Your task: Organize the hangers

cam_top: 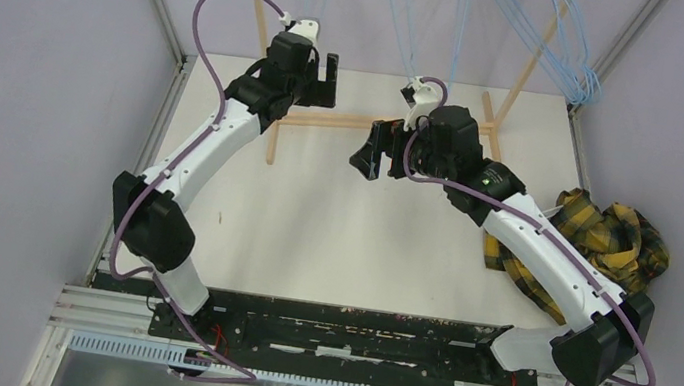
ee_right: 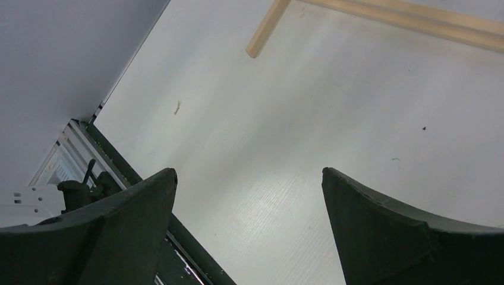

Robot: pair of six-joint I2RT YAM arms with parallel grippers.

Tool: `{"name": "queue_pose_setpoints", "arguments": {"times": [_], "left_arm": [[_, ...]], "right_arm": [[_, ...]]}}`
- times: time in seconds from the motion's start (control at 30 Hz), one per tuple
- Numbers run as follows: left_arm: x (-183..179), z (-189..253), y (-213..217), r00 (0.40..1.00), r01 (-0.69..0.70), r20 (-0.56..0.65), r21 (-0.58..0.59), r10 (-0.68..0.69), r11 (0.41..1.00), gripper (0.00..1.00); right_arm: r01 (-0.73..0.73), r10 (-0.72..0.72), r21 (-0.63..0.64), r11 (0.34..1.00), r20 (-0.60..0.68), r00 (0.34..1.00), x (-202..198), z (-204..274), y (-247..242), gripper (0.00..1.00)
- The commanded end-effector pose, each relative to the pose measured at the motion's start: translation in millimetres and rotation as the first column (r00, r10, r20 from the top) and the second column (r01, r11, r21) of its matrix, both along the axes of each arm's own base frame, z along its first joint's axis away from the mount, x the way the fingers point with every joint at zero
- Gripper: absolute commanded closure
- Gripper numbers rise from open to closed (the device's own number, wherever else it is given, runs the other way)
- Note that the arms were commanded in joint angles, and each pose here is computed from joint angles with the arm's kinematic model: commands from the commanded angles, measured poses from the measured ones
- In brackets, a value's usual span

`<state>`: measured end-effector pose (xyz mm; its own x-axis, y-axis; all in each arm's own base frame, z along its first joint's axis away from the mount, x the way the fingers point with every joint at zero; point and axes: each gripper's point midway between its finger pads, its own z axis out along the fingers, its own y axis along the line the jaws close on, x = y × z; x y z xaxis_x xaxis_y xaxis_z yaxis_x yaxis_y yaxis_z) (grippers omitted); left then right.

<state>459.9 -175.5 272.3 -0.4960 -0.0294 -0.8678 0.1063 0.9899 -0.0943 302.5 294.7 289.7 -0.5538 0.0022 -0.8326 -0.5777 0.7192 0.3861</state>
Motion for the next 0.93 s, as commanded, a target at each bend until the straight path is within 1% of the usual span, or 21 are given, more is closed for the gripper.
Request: {"name": "queue_pose_setpoints", "arguments": {"times": [0.0, 0.13, 0.23, 0.47, 0.6, 0.7, 0.9], "left_arm": [[-14, 59, 7, 0.987, 0.037, 0.154, -0.018, -0.034, 0.999, 0.01], [-33, 64, 10, 0.982, 0.073, 0.178, -0.032, -0.066, 0.997, 0.01], [-54, 61, 15, 0.978, 0.091, 0.19, -0.043, -0.081, 0.995, 0.01], [-107, 20, 34, 0.982, 0.104, 0.165, -0.071, -0.091, 0.992, 0.01], [-130, -9, 38, 0.983, 0.112, 0.16, -0.118, -0.093, 0.987, 0.01], [-141, -36, 36, 0.983, 0.127, 0.152, -0.149, -0.104, 0.981, 0.01], [-147, -63, 39, 0.987, 0.112, 0.134, -0.164, -0.09, 0.98, 0.01]], "right_arm": [[0.01, -0.011, 0.01, 1.0, 0.068, 0.998, 0, 22, -7, 0.0], [0.039, -0.037, -0.02, 0.999, 0.071, 0.997, 1, 15, -15, 0.0], [0.065, -0.06, -0.074, 0.995, 0.059, 0.996, 2, 1, -24, 0.0], [0.12, -0.112, -0.152, 0.981, 0.062, 0.992, -3, -26, -46, 0.0], [0.182, -0.171, -0.249, 0.951, 0.066, 0.983, 0, -50, -66, 0.0], [0.2, -0.195, -0.31, 0.929, 0.05, 0.98, -2, -66, -76, 0.0], [0.186, -0.188, -0.368, 0.911, 0.029, 0.982, -10, -89, -87, 0.0]]}}
